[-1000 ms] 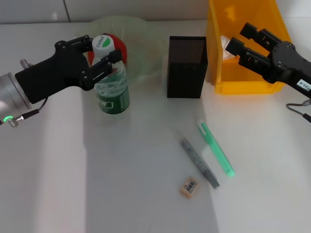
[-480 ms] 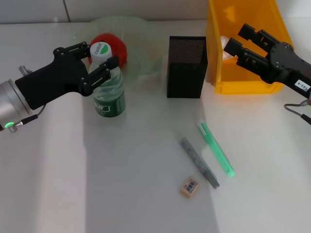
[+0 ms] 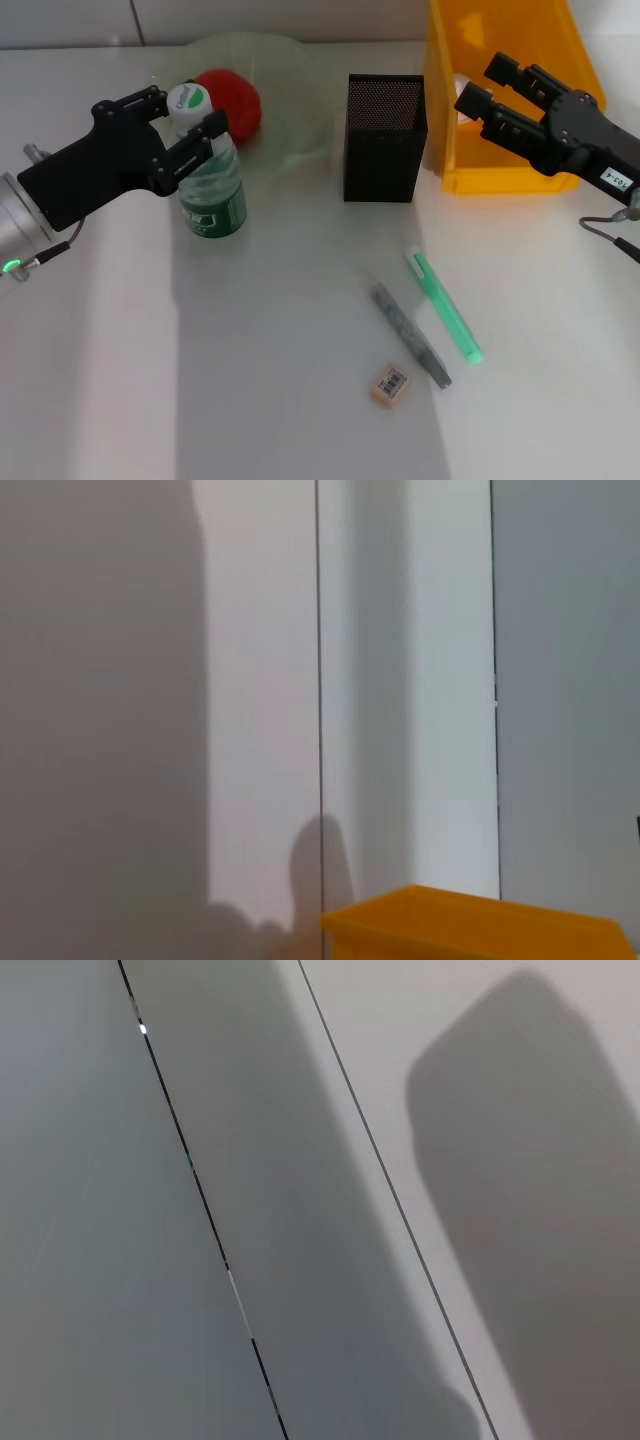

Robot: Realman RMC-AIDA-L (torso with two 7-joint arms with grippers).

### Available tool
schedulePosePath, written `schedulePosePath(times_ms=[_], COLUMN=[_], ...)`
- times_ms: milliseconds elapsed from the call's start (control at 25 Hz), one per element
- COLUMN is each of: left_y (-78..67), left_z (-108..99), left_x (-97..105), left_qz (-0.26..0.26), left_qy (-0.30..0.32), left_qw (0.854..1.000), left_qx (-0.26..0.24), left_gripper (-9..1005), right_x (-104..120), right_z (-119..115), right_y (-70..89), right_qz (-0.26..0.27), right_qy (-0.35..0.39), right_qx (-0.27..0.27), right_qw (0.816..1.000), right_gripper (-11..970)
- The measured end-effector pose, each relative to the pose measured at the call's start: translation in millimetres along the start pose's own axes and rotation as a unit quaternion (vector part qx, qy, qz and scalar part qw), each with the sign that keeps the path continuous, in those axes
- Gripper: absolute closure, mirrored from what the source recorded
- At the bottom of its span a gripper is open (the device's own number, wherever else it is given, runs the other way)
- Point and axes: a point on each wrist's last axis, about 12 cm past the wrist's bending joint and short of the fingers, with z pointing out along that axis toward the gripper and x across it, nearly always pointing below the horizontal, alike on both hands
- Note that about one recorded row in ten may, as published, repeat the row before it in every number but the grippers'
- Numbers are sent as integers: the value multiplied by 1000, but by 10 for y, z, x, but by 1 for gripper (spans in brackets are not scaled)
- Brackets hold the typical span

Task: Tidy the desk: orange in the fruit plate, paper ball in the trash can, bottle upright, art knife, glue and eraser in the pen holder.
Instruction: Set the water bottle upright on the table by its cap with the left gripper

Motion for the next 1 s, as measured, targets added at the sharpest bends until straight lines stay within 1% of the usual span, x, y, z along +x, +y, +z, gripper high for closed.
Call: schedulePosePath(times_ms=[200,320,520,560,600,680,840,880,920,960,1000], left_y=[-7,-10,-3,5,9,46,101,158,203,203,202], left_z=[-21,-20,-26,-51,-67,-162,-400,-520,-614,-614,-705], left_x=[10,12,1,-24,-34,-93,-193,-265,-351,-351,-430], left_qz=[-2,-2,-5,-8,-10,-20,-37,-54,-75,-75,-82], left_qy=[-8,-7,-12,-25,-31,-65,-123,-126,-103,-103,-57], left_qw=[1000,1000,1000,1000,999,997,989,989,992,992,993], left_qx=[-8,-7,-9,-14,-17,-40,-73,-59,-11,-11,62], left_gripper=[548,365,196,162,160,155,146,143,141,142,144], right_x=[4,5,16,23,31,37,33,26,-16,-16,-122], right_z=[10,11,8,8,11,16,16,17,14,14,-6], right_y=[4,4,8,9,11,10,6,3,-9,-9,-36], right_qz=[-1,0,1,2,4,4,1,-1,-2,-2,-3], right_qy=[1,1,1,2,2,2,3,3,3,3,5], right_qx=[-1,-1,-1,0,0,-1,-1,-1,-5,-5,-9], right_qw=[1000,1000,1000,1000,1000,1000,1000,1000,1000,1000,1000], right_gripper=[141,142,142,142,142,142,142,142,142,142,142])
